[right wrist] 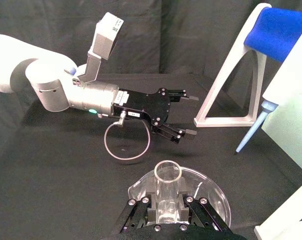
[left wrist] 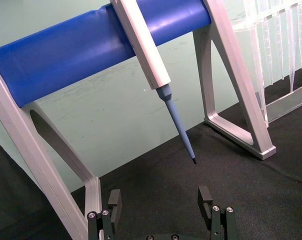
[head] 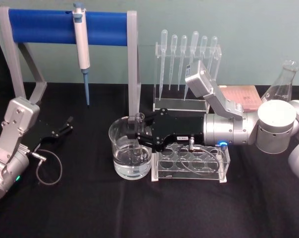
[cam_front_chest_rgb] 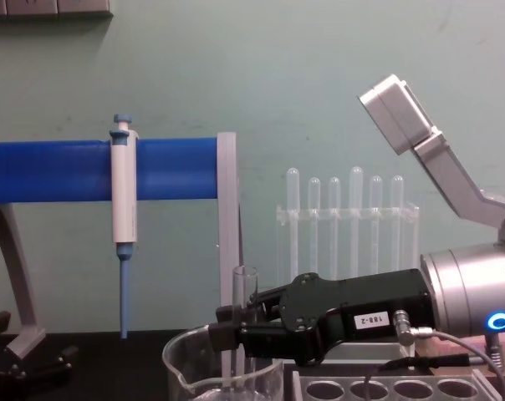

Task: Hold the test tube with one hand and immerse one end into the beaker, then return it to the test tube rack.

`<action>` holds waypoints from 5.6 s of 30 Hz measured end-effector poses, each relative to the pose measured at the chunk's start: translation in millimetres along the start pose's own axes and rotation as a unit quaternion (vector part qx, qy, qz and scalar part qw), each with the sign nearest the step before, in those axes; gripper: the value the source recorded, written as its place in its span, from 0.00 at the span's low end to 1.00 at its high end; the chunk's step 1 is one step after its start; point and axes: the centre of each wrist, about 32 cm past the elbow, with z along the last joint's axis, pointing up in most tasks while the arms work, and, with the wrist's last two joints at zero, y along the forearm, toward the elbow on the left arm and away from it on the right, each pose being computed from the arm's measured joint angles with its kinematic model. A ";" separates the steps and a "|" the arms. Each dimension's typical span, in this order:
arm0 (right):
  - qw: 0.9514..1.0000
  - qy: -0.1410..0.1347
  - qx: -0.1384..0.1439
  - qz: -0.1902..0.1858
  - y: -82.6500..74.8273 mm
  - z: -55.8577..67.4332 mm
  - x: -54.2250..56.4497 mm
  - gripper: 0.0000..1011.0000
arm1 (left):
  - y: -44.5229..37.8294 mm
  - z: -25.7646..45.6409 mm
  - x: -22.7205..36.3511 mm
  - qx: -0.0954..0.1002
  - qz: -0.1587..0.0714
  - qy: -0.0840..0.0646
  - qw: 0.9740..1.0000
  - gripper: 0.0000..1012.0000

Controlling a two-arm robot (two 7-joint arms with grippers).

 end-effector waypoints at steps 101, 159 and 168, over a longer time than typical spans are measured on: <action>1.000 0.000 0.000 0.000 0.0 0.0 0.0 0.24 | 0.0 0.0 0.0 0.000 0.000 0.000 1.000 0.99; 1.000 -0.002 0.003 0.002 -0.3 2.8 0.5 0.24 | 0.0 0.0 0.0 0.000 0.000 0.000 1.000 0.99; 1.000 -0.013 0.013 -0.001 -7.0 21.1 3.9 0.24 | 0.0 0.0 0.0 0.000 0.000 0.000 1.000 0.99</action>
